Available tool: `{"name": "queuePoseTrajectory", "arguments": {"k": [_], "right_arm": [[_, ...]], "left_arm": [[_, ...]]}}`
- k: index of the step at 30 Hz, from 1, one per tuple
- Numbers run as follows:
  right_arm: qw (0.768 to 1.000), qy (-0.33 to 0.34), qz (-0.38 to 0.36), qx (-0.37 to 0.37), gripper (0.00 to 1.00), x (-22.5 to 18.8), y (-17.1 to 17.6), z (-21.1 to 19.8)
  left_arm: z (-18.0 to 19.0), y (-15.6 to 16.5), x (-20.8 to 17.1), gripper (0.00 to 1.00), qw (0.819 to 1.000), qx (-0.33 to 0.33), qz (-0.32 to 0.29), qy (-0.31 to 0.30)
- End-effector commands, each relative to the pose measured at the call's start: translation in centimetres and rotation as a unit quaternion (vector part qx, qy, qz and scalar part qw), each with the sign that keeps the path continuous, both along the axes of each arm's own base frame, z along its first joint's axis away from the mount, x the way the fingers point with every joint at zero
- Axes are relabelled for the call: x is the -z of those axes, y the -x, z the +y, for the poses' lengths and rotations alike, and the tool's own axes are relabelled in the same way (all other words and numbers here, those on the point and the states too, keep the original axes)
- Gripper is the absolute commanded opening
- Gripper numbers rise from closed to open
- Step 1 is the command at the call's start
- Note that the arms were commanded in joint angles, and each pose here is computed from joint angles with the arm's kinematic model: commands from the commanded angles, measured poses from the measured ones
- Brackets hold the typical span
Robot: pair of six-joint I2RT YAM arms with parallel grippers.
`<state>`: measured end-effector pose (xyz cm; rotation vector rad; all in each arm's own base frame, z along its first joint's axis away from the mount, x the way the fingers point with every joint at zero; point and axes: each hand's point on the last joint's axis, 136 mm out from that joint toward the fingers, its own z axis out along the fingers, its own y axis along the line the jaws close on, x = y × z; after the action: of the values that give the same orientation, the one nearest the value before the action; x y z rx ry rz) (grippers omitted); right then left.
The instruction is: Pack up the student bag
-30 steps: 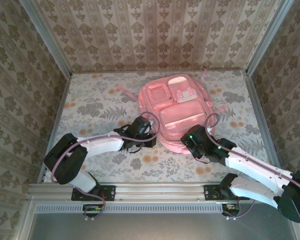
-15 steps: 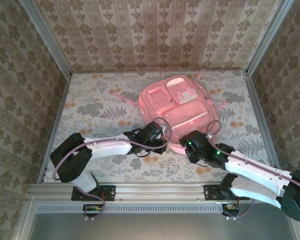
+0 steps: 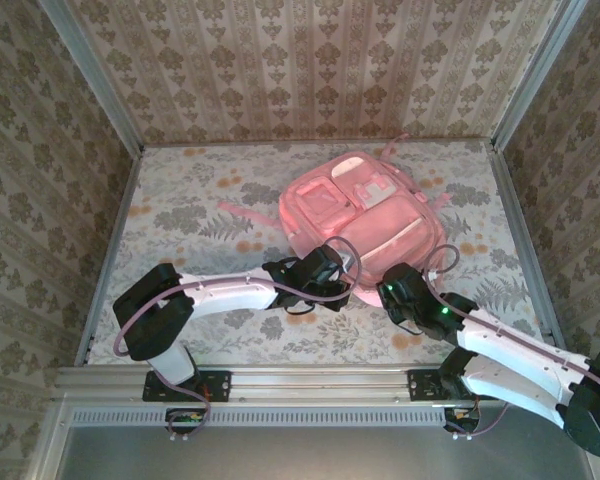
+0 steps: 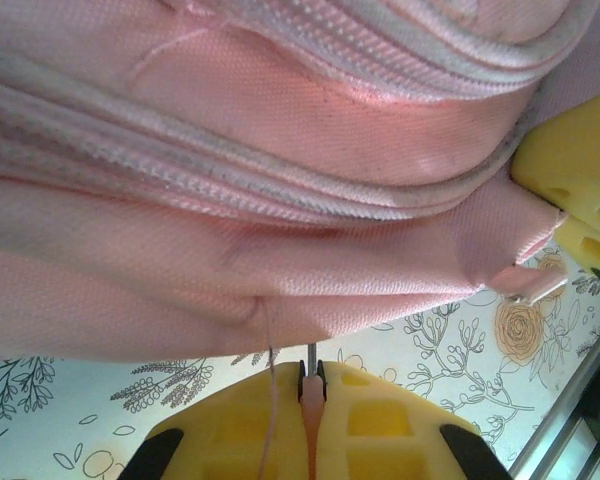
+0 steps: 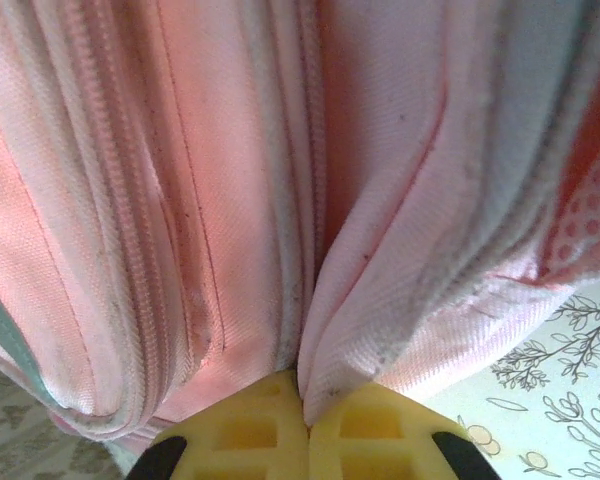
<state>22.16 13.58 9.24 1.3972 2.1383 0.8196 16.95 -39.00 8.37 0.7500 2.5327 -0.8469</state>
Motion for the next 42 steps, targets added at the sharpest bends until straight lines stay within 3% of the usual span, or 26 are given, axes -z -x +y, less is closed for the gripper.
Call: {"name": "queuePoseTrajectory", "arguments": {"k": [1,17,30,42], "right_arm": [[0.999,0.026,-0.024,0.033,0.0,0.2,-0.2,-2.4],[0.999,0.027,-0.025,0.038,0.0,0.4,0.0,-3.5],[0.998,0.029,-0.028,0.038,0.0,0.6,0.1,-4.0],[0.999,0.038,-0.021,0.032,0.0,0.9,0.3,-4.1]], "left_arm": [[-0.1,-0.9,-2.2,0.0,1.0,0.001,-0.023,0.005],[4.5,-3.7,-2.0,0.0,0.998,-0.063,-0.024,-0.013],[8.8,-7.2,0.0,0.0,0.99,-0.142,0.01,-0.022],[10.4,-9.4,0.0,0.0,0.985,-0.17,0.001,-0.031]]}}
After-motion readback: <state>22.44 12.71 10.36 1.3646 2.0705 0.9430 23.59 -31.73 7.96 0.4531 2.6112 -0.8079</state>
